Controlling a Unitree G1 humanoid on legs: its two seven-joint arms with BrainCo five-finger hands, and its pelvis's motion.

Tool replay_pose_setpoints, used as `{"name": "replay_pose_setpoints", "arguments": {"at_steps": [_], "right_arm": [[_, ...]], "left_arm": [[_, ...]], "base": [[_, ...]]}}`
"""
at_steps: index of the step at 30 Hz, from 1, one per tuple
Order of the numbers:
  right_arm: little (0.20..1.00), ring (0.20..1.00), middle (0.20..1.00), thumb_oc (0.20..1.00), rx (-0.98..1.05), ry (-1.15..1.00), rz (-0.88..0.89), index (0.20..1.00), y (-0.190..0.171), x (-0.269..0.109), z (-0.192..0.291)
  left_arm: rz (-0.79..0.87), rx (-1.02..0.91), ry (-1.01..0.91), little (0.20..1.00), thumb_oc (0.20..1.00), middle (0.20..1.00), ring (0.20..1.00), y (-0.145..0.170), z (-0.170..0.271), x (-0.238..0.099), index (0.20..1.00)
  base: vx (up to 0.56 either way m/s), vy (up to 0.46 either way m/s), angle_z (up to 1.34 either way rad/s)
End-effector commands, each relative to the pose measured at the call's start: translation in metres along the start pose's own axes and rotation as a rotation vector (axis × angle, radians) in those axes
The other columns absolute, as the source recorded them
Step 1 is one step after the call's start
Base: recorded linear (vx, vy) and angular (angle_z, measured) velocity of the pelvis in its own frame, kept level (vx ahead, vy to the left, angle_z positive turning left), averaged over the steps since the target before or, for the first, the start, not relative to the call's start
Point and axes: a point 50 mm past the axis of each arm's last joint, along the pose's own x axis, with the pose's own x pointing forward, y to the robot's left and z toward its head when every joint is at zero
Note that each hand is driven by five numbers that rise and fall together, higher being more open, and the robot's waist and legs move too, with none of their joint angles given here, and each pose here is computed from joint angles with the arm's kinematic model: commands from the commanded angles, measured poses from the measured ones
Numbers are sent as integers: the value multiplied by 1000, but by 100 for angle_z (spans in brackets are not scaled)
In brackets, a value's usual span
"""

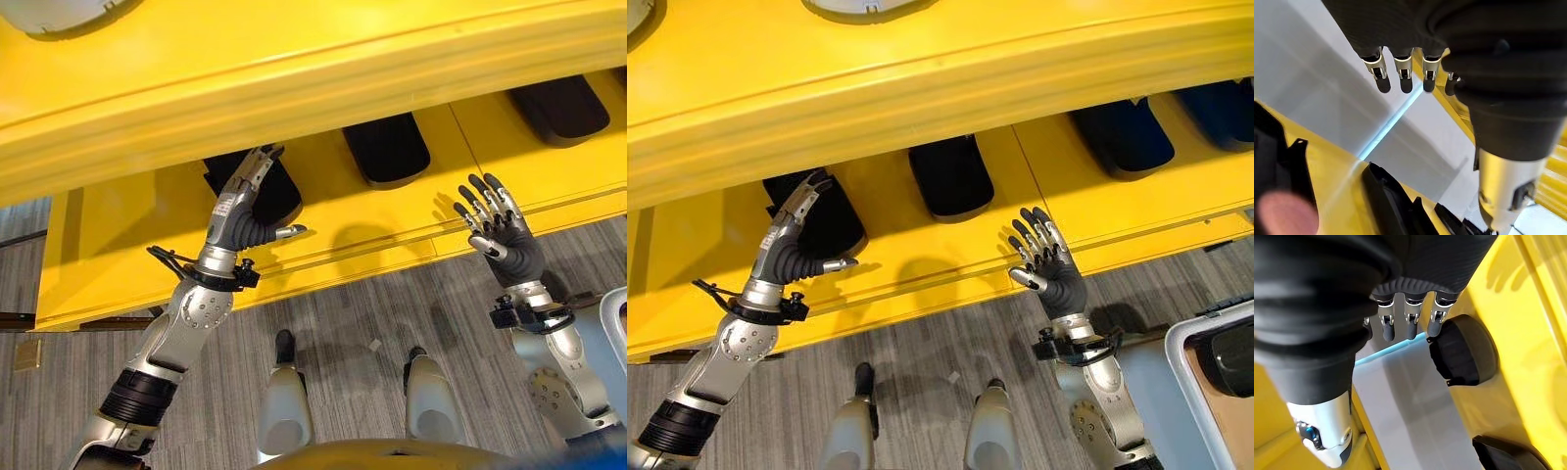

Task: Move parts from the plastic box to the shelf.

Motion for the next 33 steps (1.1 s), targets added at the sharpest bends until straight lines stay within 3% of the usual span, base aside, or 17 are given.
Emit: {"name": "replay_pose_setpoints", "arguments": {"at_steps": [1, 20, 33], "right_arm": [[1000, 1000, 1000, 1000, -6, -120, 25, 1000, 8, 8, 18], [1000, 1000, 1000, 1000, -15, -76, 91, 1000, 19, 19, 14], [1000, 1000, 1000, 1000, -31, -60, 130, 1000, 26, 25, 14]], "left_arm": [[161, -73, -31, 1000, 1000, 1000, 1000, 15, 5, 20, 1000], [518, -229, -34, 1000, 1000, 1000, 1000, 44, 14, 87, 1000], [603, -453, 59, 1000, 1000, 1000, 1000, 50, 4, 108, 1000]], "base": [[-11, 4, -5], [-15, 14, -8], [-33, 31, -7]]}}
